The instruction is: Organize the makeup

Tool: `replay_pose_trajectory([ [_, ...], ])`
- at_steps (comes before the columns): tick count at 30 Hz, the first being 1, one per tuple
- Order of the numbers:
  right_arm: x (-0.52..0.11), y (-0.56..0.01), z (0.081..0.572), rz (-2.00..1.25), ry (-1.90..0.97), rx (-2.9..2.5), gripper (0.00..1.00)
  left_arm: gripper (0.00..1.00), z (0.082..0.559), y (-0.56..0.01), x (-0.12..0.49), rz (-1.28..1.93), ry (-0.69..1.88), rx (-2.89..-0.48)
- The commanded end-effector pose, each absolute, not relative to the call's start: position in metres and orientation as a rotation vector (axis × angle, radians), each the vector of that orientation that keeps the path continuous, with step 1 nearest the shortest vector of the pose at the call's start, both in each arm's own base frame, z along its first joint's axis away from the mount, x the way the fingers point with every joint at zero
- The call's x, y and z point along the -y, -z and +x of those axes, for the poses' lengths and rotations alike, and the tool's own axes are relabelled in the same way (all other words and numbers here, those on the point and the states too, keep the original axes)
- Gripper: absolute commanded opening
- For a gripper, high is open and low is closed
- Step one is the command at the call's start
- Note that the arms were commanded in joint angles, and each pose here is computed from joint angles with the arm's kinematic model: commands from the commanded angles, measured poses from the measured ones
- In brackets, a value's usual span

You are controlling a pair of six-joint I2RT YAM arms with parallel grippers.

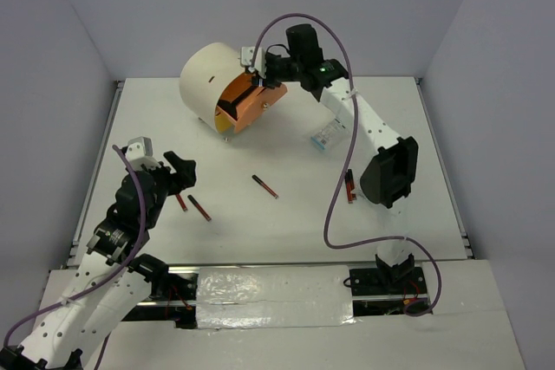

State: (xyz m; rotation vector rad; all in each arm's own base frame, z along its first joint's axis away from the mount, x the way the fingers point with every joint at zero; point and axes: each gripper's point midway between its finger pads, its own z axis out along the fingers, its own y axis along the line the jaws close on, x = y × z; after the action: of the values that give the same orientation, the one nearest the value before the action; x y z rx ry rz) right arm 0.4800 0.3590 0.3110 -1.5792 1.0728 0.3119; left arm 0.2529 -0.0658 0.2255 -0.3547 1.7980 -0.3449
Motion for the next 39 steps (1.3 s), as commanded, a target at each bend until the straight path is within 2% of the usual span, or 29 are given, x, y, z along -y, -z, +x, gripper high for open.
replay_pose_trajectory([
  [1,-0.352,-0.407,0.427,-1.464,-0.435,-0.915,0.36,0.81,0.256,-0.24,0.063,-0.369,0.352,-1.749],
  [2,-0.349,-0.42,0.413,-1.468,-0.45,-0.878,0.31,0.79,0.256,-0.24,0.064,-0.366,0.357,-1.749],
  [3,-0.351,-0.407,0.397,-1.51,-0.526,-0.864,0.19,0.74,0.257,-0.239,0.065,-0.364,0.358,-1.753],
  [4,-0.348,-0.411,0.382,-1.538,-0.544,-0.819,0.14,0.71,0.257,-0.24,0.066,-0.359,0.364,-1.75],
  [6,-0.342,-0.375,0.358,-1.691,-0.541,-0.723,0.07,0.64,0.258,-0.24,0.068,-0.353,0.368,-1.752],
  [9,-0.327,-0.335,0.333,-1.861,-0.473,-0.575,0.0,0.6,0.258,-0.24,0.068,-0.347,0.37,-1.754],
  [15,-0.29,-0.258,0.337,-2.19,-0.36,-0.642,0.0,0.62,0.255,-0.239,0.067,-0.358,0.378,-1.745],
  [20,-0.286,-0.214,0.384,-2.25,-0.283,-0.857,0.0,0.66,0.254,-0.239,0.067,-0.355,0.379,-1.747],
  [27,-0.299,-0.189,0.435,-2.179,-0.099,-0.906,0.01,0.71,0.253,-0.24,0.065,-0.364,0.37,-1.747],
  [31,-0.311,-0.2,0.454,-2.101,-0.06,-0.91,0.02,0.72,0.253,-0.239,0.065,-0.37,0.372,-1.745],
  [36,-0.33,-0.209,0.471,-2.015,-0.017,-0.882,0.1,0.72,0.255,-0.237,0.066,-0.363,0.37,-1.75],
  [39,-0.341,-0.215,0.482,-1.952,0.009,-0.884,0.19,0.73,0.256,-0.236,0.067,-0.358,0.365,-1.757],
])
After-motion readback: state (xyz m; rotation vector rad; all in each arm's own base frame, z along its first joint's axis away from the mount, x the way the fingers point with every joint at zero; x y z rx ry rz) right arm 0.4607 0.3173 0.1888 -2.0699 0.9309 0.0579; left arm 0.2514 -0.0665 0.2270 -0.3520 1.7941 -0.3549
